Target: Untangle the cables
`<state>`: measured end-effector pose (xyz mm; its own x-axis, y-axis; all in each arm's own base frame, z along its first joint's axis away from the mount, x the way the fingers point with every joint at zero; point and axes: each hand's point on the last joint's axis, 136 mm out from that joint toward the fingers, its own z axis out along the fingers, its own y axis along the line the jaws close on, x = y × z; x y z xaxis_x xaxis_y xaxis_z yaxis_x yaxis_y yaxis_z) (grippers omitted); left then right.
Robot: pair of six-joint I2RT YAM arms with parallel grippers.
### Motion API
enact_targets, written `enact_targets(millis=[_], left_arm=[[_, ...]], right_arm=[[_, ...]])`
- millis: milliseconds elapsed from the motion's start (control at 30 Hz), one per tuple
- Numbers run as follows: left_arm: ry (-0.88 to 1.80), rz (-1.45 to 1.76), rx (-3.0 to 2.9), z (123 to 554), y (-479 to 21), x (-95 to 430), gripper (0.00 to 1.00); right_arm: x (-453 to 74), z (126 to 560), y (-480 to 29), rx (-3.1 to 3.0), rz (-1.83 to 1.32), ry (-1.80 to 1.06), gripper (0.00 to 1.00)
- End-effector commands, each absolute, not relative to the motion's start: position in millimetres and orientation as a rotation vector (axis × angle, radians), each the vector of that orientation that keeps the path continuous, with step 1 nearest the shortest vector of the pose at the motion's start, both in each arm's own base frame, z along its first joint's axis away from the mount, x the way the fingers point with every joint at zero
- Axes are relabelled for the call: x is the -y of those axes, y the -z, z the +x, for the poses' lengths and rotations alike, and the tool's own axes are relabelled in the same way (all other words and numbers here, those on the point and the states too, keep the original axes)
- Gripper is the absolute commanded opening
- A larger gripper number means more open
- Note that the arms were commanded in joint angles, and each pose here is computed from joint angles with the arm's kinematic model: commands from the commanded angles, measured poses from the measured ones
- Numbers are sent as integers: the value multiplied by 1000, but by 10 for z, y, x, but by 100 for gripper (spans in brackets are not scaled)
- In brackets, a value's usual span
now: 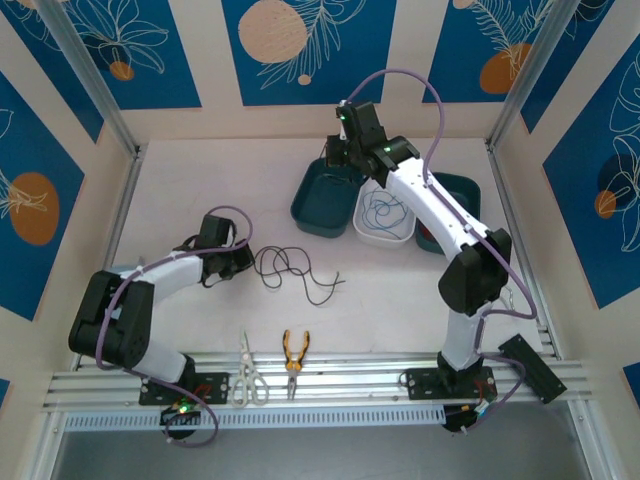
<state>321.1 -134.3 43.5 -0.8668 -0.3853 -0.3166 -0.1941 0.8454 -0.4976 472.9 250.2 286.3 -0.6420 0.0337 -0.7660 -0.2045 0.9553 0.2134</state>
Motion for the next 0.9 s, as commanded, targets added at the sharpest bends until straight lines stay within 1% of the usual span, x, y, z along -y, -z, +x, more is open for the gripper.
enact_targets(millis=[0,533,867], left_arm=[[611,-408,-2623,3154,-444,1314,0],[596,-393,-2620,3109,-439,1285,0],[615,-385,-2614,3104,-453,1306,0]], right_arm=[[-2429,4804,-2888,-2241,-100,-322,0],[-2330,5022,-2438,-2334,-73,-252,0],[-2456,5091,-1881,-2475,-55,-270,0]])
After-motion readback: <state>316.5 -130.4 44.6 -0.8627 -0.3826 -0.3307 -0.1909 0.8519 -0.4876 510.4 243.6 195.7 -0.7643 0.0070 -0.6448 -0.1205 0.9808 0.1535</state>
